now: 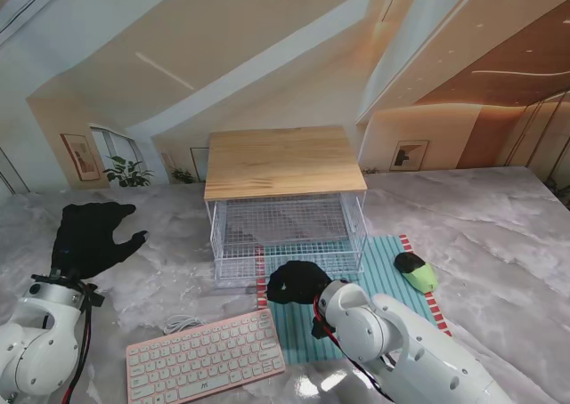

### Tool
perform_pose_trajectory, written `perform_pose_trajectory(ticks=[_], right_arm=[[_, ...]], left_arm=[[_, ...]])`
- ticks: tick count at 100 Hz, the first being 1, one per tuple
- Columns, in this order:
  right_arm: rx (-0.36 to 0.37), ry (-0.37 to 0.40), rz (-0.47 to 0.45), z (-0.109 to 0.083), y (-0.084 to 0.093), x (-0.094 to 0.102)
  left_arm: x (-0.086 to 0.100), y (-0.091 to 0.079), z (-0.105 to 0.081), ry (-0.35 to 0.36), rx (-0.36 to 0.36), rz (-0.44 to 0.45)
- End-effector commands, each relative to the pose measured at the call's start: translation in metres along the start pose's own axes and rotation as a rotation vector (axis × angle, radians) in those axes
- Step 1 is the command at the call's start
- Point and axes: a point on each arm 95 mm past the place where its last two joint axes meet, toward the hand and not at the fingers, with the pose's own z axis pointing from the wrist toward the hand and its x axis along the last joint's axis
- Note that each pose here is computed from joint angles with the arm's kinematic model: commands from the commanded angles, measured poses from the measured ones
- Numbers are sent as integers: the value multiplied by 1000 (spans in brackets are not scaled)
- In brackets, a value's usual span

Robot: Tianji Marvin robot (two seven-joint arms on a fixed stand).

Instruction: Unroll the mouse pad and set up the keyboard and mouse from the tabletop organizer

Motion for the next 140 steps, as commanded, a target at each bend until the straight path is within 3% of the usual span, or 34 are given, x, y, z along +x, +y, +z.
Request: perform_pose_trajectory(ticks=[1,78,140], right_arm=[[0,-4,-7,5,3,2],[-91,-96,-11,33,27,-7],[-114,-158,-19,53,34,-5]], left_arm=[[3,1,-1,5,-13,-3],[5,4,3,6,-27,-4],[5,4,5,6,-29,-1]])
